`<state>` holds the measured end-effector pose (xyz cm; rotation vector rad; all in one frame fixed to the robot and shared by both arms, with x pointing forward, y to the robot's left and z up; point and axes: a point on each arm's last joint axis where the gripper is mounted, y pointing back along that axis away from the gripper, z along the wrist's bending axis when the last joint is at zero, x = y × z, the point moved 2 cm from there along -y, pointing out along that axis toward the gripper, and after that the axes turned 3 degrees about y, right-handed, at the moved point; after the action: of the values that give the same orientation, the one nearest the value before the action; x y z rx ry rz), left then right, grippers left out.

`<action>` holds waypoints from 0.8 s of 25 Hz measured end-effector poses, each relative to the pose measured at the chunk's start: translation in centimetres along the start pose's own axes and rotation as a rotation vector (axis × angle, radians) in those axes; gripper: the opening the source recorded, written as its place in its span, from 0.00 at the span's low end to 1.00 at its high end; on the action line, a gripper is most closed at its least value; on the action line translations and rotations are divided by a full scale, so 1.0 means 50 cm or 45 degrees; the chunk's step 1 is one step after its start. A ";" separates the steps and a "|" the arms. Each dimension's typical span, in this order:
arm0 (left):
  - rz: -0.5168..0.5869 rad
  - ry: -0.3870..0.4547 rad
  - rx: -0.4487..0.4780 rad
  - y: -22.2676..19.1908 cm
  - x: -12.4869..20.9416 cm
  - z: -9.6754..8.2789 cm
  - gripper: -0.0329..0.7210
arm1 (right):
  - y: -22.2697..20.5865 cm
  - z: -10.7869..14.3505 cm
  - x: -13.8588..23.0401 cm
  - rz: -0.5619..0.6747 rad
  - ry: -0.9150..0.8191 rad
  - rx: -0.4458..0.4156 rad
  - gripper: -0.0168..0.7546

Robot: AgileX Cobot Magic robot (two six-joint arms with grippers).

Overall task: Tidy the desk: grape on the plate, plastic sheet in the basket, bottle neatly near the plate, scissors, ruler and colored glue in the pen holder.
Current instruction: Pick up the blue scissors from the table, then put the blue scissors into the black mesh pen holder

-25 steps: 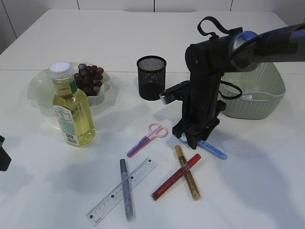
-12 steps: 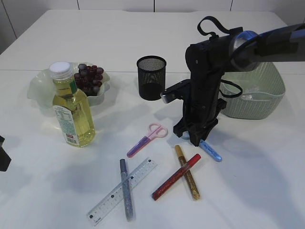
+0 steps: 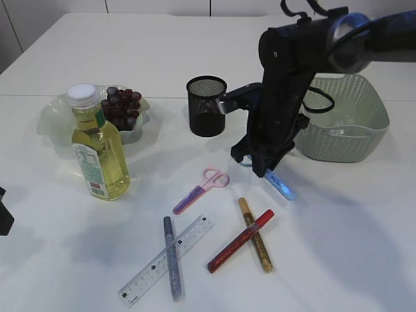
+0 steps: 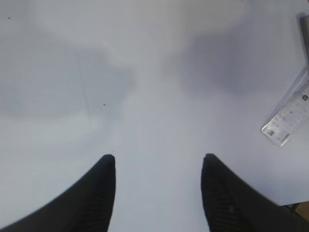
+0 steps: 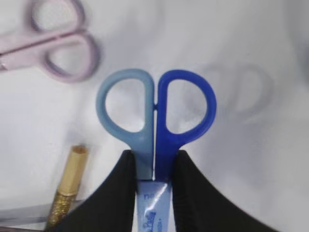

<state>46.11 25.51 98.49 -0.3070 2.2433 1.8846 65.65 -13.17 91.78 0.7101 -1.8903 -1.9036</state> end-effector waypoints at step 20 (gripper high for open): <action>0.043 0.000 -0.002 0.000 0.007 0.000 0.59 | 0.197 -0.061 -0.124 -0.961 -0.012 -0.495 0.25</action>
<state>45.75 25.52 98.39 -0.2711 2.2608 1.9032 71.54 -12.40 102.26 1.4058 -1.2606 -2.6016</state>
